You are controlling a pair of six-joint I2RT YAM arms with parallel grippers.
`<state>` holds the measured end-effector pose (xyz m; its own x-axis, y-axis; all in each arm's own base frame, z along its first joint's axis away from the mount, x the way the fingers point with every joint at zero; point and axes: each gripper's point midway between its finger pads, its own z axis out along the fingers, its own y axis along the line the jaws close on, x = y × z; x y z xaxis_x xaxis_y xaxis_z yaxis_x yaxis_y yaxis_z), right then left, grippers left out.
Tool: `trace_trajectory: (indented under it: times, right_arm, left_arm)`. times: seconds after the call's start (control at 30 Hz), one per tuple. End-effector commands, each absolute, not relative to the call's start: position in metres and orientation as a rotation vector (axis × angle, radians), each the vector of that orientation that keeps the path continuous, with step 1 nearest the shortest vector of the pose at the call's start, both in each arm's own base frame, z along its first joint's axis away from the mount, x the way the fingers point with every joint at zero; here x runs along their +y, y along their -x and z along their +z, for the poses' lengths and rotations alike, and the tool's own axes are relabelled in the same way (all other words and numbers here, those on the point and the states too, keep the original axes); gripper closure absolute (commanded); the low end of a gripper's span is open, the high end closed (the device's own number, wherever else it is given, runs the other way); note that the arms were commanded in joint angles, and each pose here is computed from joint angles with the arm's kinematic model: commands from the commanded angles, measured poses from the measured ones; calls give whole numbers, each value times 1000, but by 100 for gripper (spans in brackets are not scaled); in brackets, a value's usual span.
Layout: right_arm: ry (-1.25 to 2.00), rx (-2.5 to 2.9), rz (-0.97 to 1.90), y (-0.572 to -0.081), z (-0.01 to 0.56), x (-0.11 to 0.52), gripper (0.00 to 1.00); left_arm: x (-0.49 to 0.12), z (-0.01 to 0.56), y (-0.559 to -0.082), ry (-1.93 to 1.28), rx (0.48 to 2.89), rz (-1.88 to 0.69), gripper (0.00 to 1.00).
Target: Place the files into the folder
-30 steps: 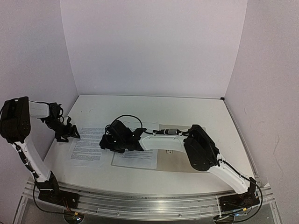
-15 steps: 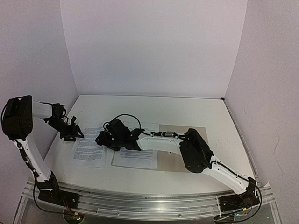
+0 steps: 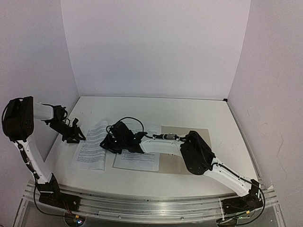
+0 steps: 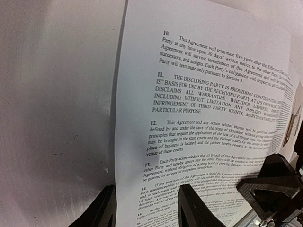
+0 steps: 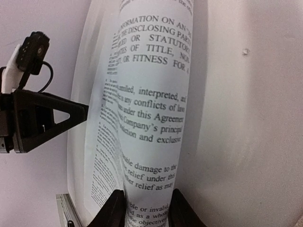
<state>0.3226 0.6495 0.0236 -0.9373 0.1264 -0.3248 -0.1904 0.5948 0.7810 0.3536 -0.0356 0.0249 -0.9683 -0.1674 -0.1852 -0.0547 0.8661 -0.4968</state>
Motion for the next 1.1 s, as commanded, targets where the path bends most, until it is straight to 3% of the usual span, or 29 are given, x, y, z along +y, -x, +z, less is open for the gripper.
trace_trajectory:
  times: [0.0,0.27,0.43,0.67,0.87,1.07]
  right_arm:
    - [50,2542,1276,-316,-3,645,77]
    - [134,2363,1425,-328,85,652,92]
    - [216,2246,1451,-335,156,635,94]
    - [233,2237,1446,-342,195,582,95]
    - [245,2216,1433,-353,233,510,96]
    - [108,2215,1300,-365,249,379,96]
  left_arm:
    - [-36,28,-358,177,2813,-733,55]
    - [-29,65,-383,122,2735,-677,51]
    - [-23,117,-420,41,2605,-619,49]
    - [-21,156,-450,-4,2509,-586,49]
    - [-76,159,-446,-243,2497,-570,45]
    - [-142,152,-443,-435,2496,-597,44]
